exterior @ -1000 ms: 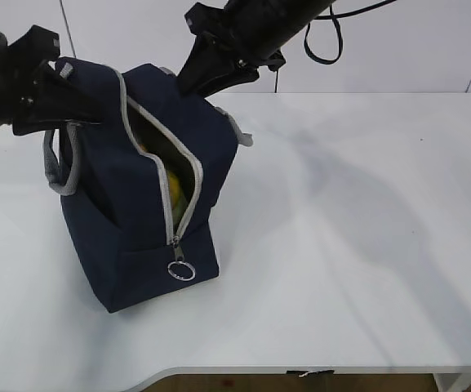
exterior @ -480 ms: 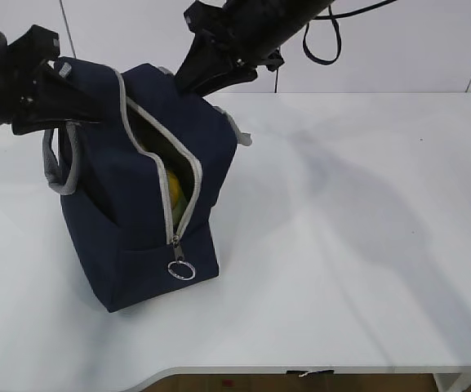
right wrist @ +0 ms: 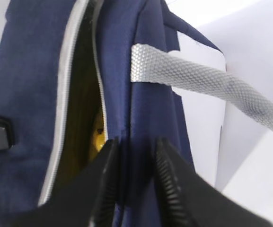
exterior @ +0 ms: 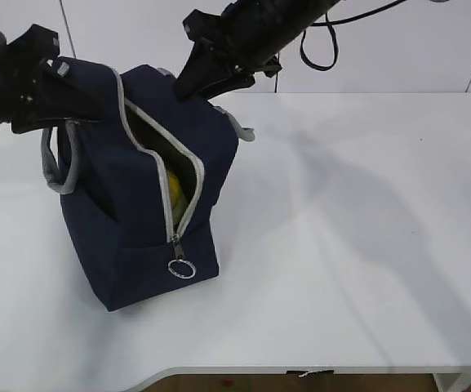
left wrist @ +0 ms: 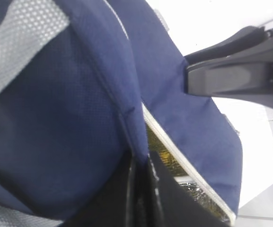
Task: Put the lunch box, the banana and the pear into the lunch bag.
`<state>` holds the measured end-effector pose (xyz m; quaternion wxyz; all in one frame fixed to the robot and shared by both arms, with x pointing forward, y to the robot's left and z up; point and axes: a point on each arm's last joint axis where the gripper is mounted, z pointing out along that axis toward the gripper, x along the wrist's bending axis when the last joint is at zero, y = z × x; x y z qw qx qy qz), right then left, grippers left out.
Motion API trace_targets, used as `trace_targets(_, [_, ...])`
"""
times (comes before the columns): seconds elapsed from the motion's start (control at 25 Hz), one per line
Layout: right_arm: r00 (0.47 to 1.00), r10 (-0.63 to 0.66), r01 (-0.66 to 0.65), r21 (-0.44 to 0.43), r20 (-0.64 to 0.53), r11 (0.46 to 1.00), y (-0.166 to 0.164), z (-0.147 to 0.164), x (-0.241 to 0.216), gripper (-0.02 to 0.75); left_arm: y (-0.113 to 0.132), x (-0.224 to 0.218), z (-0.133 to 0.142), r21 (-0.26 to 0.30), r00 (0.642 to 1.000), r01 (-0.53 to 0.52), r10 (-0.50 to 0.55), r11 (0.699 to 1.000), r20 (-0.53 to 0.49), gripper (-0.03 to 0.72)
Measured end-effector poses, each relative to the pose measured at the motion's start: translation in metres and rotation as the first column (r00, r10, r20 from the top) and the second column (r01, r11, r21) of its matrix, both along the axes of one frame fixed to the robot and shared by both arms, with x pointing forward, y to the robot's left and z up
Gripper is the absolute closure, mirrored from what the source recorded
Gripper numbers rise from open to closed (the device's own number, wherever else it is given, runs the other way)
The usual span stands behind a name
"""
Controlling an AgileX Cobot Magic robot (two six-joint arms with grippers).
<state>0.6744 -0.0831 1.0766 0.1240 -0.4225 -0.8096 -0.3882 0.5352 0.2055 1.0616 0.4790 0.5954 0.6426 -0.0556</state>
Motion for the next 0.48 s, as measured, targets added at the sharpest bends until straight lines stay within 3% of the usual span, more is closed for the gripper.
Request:
trace_targets(0.28, [0.997,0.059,-0.06,0.016,0.051,0.998,0.0044,0.0022,-0.0021,0.715,0.0009,0.0012,0.0001,0.004,1.0,-0.014,0.014,1.0,0.008,0.685])
trace_targets(0.48, [0.996,0.07,-0.071,0.017,0.061,0.997,0.0046,0.0024,-0.0021,0.729,0.001,0.0013,0.0002,0.008,1.0,-0.012,0.012,1.0,0.013,0.685])
